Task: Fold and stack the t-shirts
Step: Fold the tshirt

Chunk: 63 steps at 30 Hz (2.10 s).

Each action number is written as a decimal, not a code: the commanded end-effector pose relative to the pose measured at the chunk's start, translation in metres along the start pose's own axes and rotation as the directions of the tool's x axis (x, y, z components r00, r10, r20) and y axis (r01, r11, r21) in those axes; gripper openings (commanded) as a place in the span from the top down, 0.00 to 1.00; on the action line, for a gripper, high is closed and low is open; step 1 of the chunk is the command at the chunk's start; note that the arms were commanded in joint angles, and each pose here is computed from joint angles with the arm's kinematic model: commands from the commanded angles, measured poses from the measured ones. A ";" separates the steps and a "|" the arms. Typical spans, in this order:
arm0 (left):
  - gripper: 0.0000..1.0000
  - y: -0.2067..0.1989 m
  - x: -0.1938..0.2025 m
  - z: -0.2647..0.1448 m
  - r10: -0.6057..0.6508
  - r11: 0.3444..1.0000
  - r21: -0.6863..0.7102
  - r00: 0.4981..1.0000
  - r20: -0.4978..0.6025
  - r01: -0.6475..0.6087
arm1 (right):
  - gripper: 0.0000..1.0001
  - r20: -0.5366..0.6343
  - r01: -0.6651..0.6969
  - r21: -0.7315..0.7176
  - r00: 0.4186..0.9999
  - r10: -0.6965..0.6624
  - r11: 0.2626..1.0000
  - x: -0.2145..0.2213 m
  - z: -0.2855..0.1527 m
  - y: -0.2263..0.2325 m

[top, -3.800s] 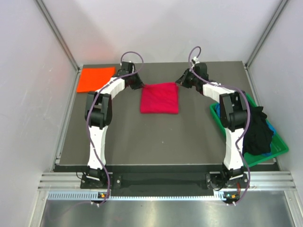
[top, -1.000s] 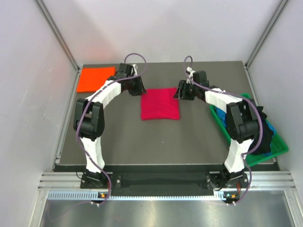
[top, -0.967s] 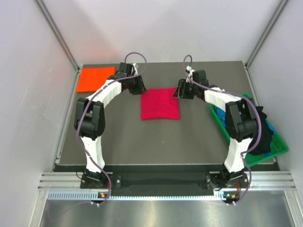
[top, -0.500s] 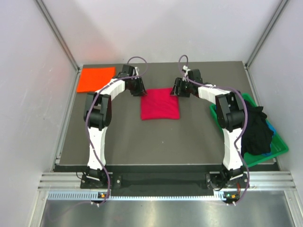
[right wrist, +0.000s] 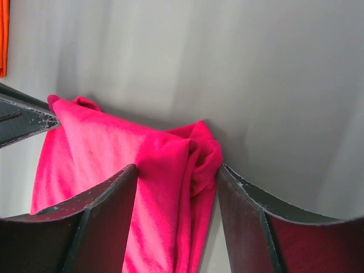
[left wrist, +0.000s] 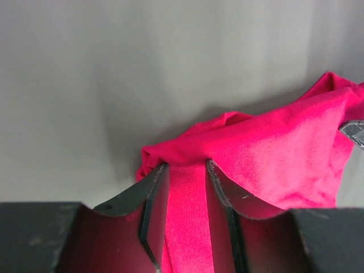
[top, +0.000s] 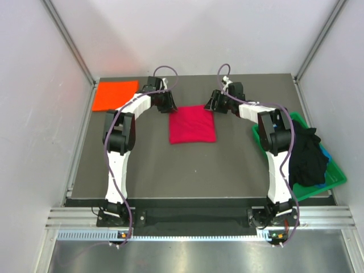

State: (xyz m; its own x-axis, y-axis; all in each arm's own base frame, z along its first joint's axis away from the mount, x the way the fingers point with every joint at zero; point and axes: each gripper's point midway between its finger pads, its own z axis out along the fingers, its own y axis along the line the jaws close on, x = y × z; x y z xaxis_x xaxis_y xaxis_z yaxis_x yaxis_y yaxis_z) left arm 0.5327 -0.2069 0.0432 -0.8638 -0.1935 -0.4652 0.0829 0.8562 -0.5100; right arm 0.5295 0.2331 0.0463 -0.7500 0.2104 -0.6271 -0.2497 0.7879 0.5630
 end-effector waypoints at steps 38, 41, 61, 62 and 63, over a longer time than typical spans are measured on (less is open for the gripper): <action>1.00 -0.089 0.080 -0.115 -0.111 0.910 0.389 0.989 -0.101 0.142 | 1.00 -0.101 -0.025 -0.217 0.995 0.003 0.976 -0.010 -0.102 0.099; 1.00 -0.087 0.093 -0.099 -0.113 0.918 0.367 0.985 -0.131 0.154 | 1.00 -0.189 0.013 -0.272 0.980 -0.067 0.962 0.022 -0.095 0.124; 1.00 -0.028 0.126 -0.071 -0.158 0.987 0.022 0.985 -0.067 0.160 | 0.97 -0.396 -0.065 -0.263 0.917 -0.046 0.963 0.113 -0.066 0.075; 1.00 -0.037 0.116 -0.077 -0.150 0.987 0.046 0.988 -0.044 0.152 | 0.97 -0.379 -0.053 -0.275 0.924 -0.058 0.960 0.106 -0.069 0.082; 1.00 -0.042 0.110 -0.081 -0.147 0.987 0.060 0.989 -0.030 0.148 | 0.96 -0.360 -0.045 -0.286 0.931 -0.063 0.957 0.098 -0.074 0.090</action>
State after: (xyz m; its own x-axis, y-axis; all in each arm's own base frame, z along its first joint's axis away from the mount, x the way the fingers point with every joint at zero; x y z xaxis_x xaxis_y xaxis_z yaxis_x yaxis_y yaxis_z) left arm 0.3644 -0.2270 0.0299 -0.9339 -0.2652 -0.2400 -0.0687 0.7916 -0.6072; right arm 0.3716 0.2856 0.0353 -0.9505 -0.0726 -0.3021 -0.2884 0.5682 0.7707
